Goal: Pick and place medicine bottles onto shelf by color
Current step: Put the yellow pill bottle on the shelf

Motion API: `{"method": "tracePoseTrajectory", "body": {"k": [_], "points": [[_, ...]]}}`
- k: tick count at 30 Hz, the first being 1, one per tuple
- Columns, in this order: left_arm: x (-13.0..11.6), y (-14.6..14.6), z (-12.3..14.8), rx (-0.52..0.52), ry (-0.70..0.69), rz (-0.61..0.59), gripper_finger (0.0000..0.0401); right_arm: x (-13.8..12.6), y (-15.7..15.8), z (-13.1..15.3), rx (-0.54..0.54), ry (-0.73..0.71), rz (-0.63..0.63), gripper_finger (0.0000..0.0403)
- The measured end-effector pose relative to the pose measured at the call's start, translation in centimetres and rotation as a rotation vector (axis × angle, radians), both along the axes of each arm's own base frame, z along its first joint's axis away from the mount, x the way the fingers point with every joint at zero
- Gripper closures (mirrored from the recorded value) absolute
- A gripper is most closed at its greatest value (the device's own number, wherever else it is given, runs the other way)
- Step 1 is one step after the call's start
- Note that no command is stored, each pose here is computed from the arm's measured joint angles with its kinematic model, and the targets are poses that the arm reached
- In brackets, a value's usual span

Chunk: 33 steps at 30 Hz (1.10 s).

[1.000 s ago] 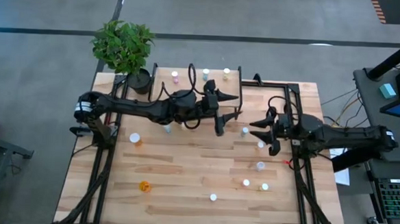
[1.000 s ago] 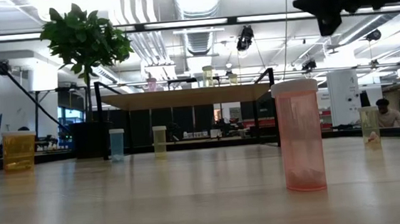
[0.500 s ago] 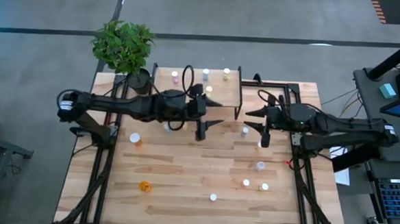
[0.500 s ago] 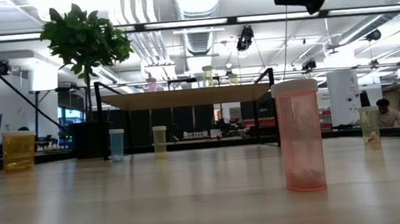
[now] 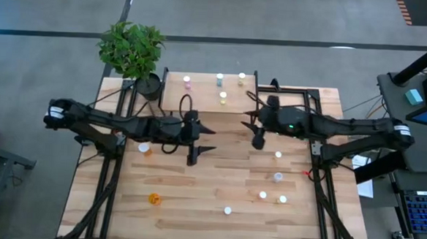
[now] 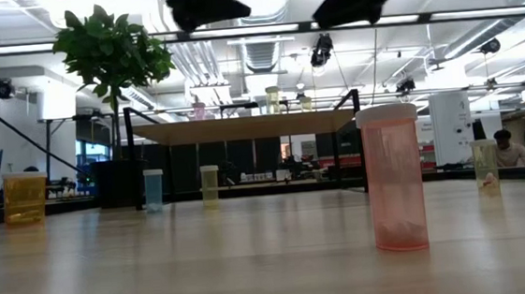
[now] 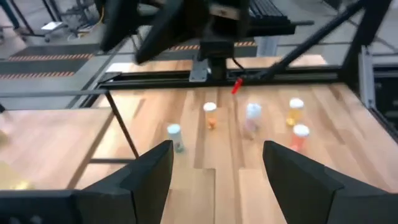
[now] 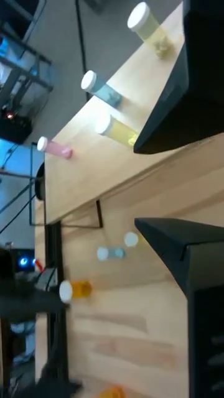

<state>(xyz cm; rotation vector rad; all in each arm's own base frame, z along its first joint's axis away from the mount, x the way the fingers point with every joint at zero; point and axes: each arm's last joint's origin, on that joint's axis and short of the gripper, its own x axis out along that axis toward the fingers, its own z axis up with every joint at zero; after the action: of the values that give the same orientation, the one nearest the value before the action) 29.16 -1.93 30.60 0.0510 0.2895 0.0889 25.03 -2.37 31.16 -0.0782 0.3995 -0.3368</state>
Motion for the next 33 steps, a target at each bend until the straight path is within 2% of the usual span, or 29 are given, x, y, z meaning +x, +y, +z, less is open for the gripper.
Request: {"method": "tracePoseTrajectory", "body": {"k": [5,13,18,21,23,28,33], "points": [[-2.6,0.2,-0.9,0.064,-0.003,-0.018,0.0168,3.2,-1.4,0.8,0.009,0.021,-0.048,0.0185],[-6.1,0.9,-0.7,0.201,-0.114,0.005,0.0168,7.0,-4.8,1.4,-0.043,0.08,-0.072,0.0125],[-7.4,1.0,-0.9,0.225,-0.142,0.009,0.0168,7.8,-7.3,0.7,-0.025,0.129,-0.002,0.0104],[-8.2,1.1,-1.3,0.237,-0.144,0.008,0.0168,7.8,-8.5,0.1,-0.035,0.183,0.114,0.0095],[-8.6,1.1,-1.3,0.243,-0.157,0.009,0.0168,7.7,-9.5,-0.1,-0.03,0.187,0.148,0.0092],[-9.3,1.1,-1.4,0.243,-0.167,0.01,0.0168,6.9,-11.9,0.0,-0.001,0.141,0.121,0.009],[-9.5,1.2,-1.2,0.242,-0.182,0.012,0.0168,6.8,-13.4,-1.3,0.028,0.123,0.099,0.009]]}}
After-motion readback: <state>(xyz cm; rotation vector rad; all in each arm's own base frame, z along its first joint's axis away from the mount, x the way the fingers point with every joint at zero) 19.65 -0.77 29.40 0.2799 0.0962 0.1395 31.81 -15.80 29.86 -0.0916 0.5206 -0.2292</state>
